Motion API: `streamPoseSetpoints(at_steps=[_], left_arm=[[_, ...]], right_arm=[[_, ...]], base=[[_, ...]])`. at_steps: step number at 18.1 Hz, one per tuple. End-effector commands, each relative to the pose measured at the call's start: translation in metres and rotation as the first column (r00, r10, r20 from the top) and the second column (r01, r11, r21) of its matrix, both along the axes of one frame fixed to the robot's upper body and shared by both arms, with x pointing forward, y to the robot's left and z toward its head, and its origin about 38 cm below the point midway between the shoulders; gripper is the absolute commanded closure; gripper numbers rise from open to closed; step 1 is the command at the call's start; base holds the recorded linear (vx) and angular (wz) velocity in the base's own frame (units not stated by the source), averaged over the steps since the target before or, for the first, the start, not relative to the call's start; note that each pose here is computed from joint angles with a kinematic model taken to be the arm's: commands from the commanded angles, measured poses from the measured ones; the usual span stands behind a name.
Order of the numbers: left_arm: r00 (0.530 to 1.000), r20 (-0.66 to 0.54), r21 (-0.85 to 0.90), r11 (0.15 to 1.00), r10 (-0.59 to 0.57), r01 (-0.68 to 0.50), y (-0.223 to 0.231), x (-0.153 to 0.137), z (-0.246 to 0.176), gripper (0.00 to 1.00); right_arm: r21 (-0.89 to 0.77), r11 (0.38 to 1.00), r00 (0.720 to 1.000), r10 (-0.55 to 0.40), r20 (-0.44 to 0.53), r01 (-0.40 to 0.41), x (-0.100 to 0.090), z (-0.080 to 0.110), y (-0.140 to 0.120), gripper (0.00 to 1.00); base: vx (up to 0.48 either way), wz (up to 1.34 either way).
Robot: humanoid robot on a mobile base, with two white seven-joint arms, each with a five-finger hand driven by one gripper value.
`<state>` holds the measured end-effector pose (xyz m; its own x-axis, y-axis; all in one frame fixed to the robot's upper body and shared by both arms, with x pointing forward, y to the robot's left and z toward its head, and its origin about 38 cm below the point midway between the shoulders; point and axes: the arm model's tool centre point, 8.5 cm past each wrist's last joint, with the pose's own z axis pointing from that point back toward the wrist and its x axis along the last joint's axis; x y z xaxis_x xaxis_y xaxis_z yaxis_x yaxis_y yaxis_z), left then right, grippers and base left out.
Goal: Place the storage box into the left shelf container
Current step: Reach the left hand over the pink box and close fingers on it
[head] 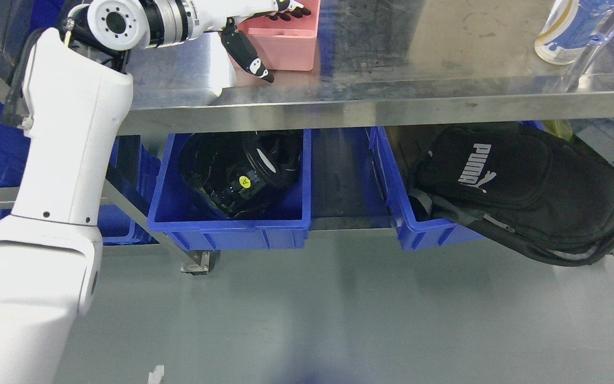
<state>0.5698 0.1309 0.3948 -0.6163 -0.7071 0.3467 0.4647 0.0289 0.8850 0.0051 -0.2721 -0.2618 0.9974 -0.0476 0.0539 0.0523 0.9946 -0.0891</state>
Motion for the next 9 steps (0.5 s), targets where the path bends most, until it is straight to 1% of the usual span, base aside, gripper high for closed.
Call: streamPoseSetpoints(at_steps=[1,4,5,6,9], left_arm=[[0.991,-0.134,0.073,0.997,0.028,-0.018,-0.019,0.014,-0.043,0.16],[0.990,-0.137,0.051,0.998,0.031,-0.025,-0.016,0.015,-0.042,0.30],[0.990,-0.134,0.024,0.999,0.035,-0.032,-0.012,0.016,-0.039,0.39],[0.992,-0.122,-0.017,0.999,0.028,-0.030,-0.006,0.017,-0.032,0.52],[0.997,-0.064,-0.097,0.994,-0.050,0.044,0.011,0.014,-0.022,0.94]], right_arm=[[-0.019,1.000,1.000,-0.019,0.024,0.020,0.008,0.001,-0.012,0.00],[-0.019,1.000,1.000,-0.019,0.025,0.019,0.009,0.001,-0.012,0.00],[-0.019,1.000,1.000,-0.019,0.024,0.020,0.009,0.001,-0.012,0.00],[-0.019,1.000,1.000,-0.019,0.022,0.020,0.008,0.001,-0.012,0.00],[-0.017,1.000,1.000,-0.019,0.022,0.020,0.008,0.001,-0.012,0.00]], base=[[0.000,0.00],[0.000,0.01],[0.001,0.02],[-0.001,0.03],[0.000,0.03]])
